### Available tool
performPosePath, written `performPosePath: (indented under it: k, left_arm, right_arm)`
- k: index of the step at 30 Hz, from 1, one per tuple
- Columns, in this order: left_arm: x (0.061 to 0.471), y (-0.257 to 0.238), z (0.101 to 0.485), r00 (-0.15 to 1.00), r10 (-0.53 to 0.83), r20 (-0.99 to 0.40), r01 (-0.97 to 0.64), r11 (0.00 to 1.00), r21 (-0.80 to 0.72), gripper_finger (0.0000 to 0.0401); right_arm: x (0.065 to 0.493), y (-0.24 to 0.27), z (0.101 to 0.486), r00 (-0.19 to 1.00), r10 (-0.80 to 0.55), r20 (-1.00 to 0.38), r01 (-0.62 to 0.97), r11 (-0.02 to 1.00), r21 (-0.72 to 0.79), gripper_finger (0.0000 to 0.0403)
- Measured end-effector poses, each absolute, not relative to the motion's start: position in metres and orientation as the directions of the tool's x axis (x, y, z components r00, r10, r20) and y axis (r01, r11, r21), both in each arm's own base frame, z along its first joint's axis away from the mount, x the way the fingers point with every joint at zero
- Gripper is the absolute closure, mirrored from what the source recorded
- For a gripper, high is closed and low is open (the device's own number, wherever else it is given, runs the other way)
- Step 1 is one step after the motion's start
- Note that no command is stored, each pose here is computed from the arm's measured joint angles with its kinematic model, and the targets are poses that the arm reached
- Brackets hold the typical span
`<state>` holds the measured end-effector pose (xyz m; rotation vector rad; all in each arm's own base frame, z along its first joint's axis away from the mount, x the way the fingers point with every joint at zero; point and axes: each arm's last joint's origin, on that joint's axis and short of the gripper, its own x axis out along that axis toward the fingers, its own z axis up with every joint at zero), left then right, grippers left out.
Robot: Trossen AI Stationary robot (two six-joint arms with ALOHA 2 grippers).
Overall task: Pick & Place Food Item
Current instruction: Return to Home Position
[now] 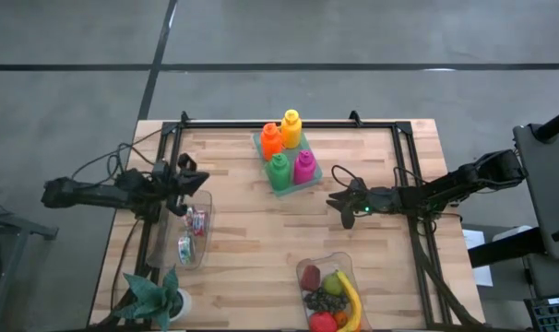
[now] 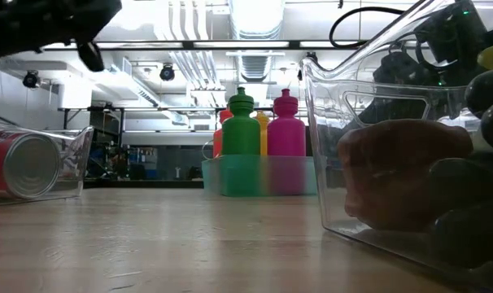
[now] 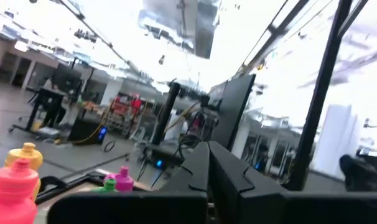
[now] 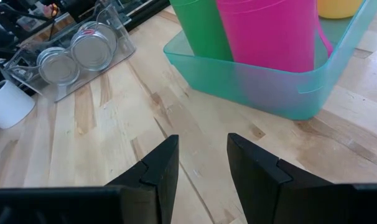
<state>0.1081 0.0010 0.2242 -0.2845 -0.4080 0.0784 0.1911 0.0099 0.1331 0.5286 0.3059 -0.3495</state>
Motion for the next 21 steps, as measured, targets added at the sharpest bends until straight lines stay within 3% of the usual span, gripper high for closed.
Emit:
performPosePath:
  k: [5,18,21]
  left_arm:
    - [0.097,0.001,0.206,0.908,0.124,0.400,0.001,0.955,-0.298,0.0395]
    - [0.098,0.002,0.169,0.990,0.140,0.035,-0.126,0.956,-0.265,0.0395]
    - [0.099,0.001,0.166,0.994,0.106,0.006,-0.101,0.960,-0.260,0.0395]
  right_arm:
    - [0.191,0.010,0.133,0.897,-0.244,-0.370,0.399,0.807,0.435,0.0269]
    - [0.191,0.010,0.133,0.896,-0.244,-0.370,0.399,0.807,0.435,0.0269]
    - [0.191,0.010,0.133,0.896,-0.244,-0.370,0.399,0.807,0.435,0.0269]
